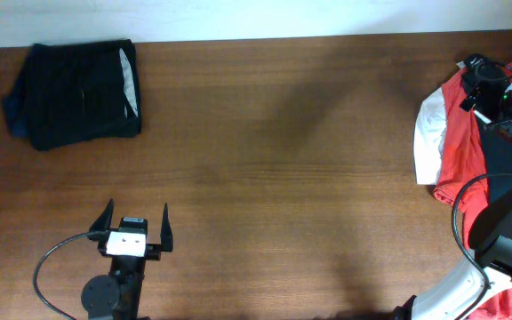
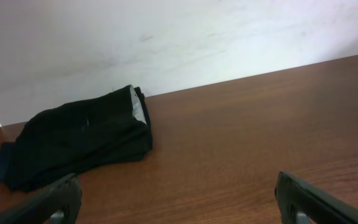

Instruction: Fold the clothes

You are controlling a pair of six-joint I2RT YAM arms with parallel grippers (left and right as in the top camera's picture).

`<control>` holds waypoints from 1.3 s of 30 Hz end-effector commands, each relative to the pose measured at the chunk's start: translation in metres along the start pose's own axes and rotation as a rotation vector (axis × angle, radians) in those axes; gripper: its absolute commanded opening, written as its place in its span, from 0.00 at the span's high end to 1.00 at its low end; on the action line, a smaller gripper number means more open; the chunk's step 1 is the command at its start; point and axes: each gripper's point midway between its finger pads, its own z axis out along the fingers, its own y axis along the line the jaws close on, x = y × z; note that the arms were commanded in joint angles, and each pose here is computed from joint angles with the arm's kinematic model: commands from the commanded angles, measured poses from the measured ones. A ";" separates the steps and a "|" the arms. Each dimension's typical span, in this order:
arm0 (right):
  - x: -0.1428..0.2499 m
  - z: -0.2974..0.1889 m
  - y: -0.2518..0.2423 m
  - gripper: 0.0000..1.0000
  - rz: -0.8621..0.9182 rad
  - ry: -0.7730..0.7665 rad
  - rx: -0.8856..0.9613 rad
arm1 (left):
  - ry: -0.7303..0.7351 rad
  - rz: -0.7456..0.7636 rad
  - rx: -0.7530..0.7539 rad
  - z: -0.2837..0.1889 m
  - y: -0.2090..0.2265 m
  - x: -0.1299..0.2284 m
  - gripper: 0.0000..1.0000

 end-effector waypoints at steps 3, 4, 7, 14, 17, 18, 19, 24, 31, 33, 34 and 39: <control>-0.005 -0.011 0.001 0.01 0.010 -0.030 0.001 | 0.002 0.009 -0.013 0.000 0.002 0.002 0.01; -0.005 -0.011 0.001 0.01 0.010 -0.030 0.001 | 0.002 0.009 -0.013 0.000 0.002 0.002 0.01; -0.005 -0.011 0.001 0.01 0.010 -0.030 0.001 | 0.002 0.009 -0.013 0.000 0.002 0.002 0.01; -0.011 -0.069 0.015 0.01 -0.015 -0.156 -0.040 | 0.002 0.009 -0.013 0.000 0.002 0.002 0.01; -0.005 -0.138 0.042 0.01 -0.072 -0.298 -0.106 | 0.002 0.009 -0.013 0.000 0.002 0.002 0.01; 0.006 -0.168 0.063 0.01 -0.121 -0.355 -0.151 | 0.002 0.009 -0.013 0.000 0.002 0.002 0.01; 0.018 -0.188 0.082 0.01 -0.168 -0.388 -0.192 | 0.002 0.009 -0.013 0.000 0.002 0.002 0.01; 0.079 -0.269 0.140 0.01 -0.379 -0.543 -0.288 | 0.002 0.009 -0.013 0.000 0.002 0.002 0.01; 0.141 -0.238 0.113 0.01 -0.414 -0.559 -0.328 | 0.002 0.009 -0.013 0.000 0.002 0.002 0.01; 0.170 -0.217 0.094 0.01 -0.419 -0.545 -0.335 | 0.002 0.009 -0.013 0.000 0.002 0.002 0.01; 0.182 -0.206 0.085 0.01 -0.423 -0.591 -0.355 | 0.002 0.009 -0.013 0.000 0.002 0.002 0.01; 0.228 -0.184 0.080 0.01 -0.526 -0.863 -0.579 | 0.002 0.009 -0.013 0.000 0.002 0.002 0.01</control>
